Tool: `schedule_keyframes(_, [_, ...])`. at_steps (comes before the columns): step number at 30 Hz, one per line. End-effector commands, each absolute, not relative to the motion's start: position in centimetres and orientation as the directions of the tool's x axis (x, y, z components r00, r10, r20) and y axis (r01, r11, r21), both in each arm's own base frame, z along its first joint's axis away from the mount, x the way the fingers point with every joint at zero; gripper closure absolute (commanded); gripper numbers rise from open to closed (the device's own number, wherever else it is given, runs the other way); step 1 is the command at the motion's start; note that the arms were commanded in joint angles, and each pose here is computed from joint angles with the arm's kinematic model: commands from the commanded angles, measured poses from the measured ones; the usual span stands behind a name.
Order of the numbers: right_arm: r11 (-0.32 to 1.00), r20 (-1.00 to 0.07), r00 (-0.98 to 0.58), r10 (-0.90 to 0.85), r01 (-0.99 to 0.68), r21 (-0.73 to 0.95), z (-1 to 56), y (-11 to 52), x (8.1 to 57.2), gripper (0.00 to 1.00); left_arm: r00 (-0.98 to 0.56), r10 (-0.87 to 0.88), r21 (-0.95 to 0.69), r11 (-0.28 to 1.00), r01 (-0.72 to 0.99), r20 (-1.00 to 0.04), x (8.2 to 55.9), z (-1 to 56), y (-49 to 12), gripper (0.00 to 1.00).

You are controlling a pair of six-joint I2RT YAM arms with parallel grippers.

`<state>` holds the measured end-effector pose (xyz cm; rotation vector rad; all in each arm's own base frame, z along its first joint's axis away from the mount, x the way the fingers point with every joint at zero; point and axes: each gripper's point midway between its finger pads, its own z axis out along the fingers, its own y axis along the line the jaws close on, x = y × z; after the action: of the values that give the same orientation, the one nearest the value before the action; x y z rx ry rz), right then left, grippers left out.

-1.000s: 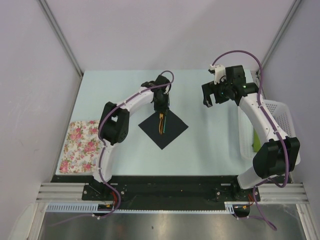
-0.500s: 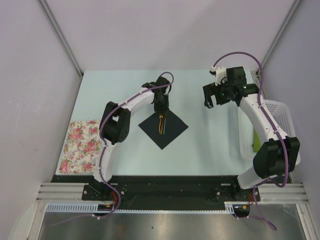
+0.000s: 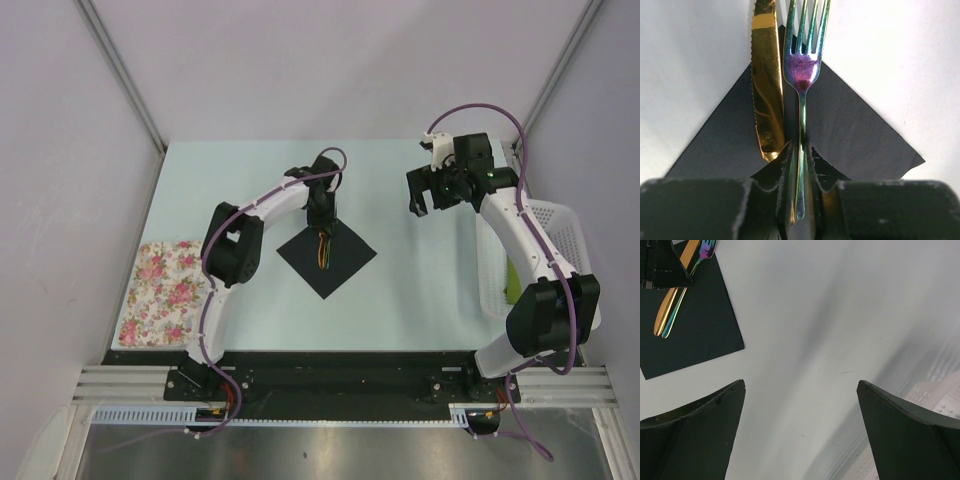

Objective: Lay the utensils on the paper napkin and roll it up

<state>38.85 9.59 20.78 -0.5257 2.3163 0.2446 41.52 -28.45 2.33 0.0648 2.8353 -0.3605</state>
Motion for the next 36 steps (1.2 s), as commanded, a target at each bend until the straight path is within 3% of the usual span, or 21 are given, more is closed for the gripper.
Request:
schedule_keyframes(1, [0.898,-0.746,-0.601,-0.288,-0.44,0.008,22.8,9.6,39.4,0.0,-0.945,-0.036,-0.26,0.964,0.052,-0.324,42.7,4.2,-28.3,0.78])
schedule_keyframes(6, [0.893,-0.753,-0.595,-0.28,-0.449,0.022,23.2,10.0,39.7,0.0,-0.898,-0.05,-0.326,0.939,0.106,-0.438,44.4,10.6,-28.3,0.72])
schedule_keyframes(9, [0.883,-0.762,-0.589,-0.269,-0.467,0.05,23.5,10.7,39.8,0.0,-0.827,-0.073,-0.391,0.902,0.184,-0.558,45.6,16.5,-27.3,0.48])
schedule_keyframes(10, [0.877,-0.767,-0.583,-0.268,-0.477,0.056,23.7,11.0,39.9,0.0,-0.752,-0.076,-0.392,0.885,0.252,-0.655,46.2,20.5,-26.8,0.39])
schedule_keyframes(18, [0.815,-0.789,-0.576,-0.214,-0.55,0.182,23.7,14.4,40.7,0.0,-0.425,0.106,-0.143,0.847,0.512,-0.899,42.3,29.1,-22.3,0.02])
schedule_keyframes(22, [0.766,-0.775,-0.597,-0.207,-0.592,0.251,22.4,17.1,40.7,0.0,-0.197,0.312,0.089,0.708,0.701,-0.93,37.6,29.5,-21.4,0.0])
schedule_keyframes(27, [0.71,-0.727,-0.665,-0.169,-0.594,0.378,20.3,20.5,40.5,0.0,-0.025,0.46,0.223,0.477,0.85,-0.888,30.5,22.0,-21.1,0.04])
schedule_keyframes(33, [0.692,-0.673,-0.726,-0.141,-0.558,0.457,17.7,22.8,39.4,0.04,0.062,0.586,0.241,0.232,0.942,-0.808,25.6,15.1,-23.0,0.23])
schedule_keyframes(36, [0.679,-0.647,-0.749,-0.147,-0.552,0.485,16.4,23.8,38.3,0.08,0.096,0.642,0.268,0.176,0.947,-0.761,24.9,11.9,-23.4,0.35])
